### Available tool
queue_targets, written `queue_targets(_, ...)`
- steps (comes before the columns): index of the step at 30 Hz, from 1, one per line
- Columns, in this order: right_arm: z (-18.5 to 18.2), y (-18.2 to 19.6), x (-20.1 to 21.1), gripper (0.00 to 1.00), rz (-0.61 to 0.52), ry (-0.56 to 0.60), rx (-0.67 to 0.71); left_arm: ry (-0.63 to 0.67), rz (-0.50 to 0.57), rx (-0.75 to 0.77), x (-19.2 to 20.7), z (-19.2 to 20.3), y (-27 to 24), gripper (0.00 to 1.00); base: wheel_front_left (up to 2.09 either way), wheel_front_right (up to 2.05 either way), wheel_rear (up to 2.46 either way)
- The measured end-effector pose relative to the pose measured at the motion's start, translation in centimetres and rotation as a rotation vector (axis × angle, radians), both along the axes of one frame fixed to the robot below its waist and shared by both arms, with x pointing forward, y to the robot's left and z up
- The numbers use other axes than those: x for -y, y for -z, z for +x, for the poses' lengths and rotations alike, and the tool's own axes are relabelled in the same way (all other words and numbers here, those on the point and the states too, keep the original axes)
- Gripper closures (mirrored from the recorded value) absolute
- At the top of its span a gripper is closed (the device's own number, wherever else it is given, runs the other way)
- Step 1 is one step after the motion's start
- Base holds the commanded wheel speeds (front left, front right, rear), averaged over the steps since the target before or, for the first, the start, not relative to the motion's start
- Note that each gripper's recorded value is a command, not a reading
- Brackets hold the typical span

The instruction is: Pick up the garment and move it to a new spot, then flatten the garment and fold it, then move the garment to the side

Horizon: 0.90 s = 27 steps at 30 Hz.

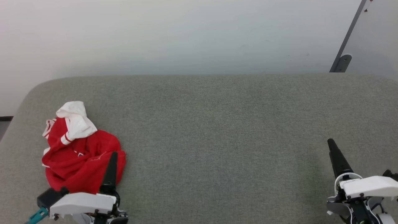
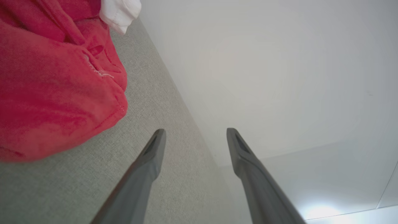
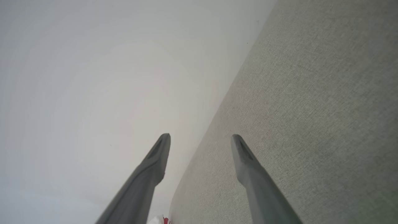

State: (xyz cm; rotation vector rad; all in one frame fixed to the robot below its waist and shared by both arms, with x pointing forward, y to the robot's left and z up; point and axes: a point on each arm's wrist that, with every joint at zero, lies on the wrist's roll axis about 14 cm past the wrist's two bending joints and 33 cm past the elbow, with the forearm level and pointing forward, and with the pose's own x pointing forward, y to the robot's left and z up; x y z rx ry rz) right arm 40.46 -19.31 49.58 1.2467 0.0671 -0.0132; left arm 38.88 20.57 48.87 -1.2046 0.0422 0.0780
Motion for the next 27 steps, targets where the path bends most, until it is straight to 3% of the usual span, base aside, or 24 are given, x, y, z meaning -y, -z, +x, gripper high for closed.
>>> queue_targets(27,1.6,-2.5,0.8,0.00,-0.656,-0.015,0.090,0.036,0.617,0.017,0.3,0.6,-1.5,0.00,0.00,0.00,0.00)
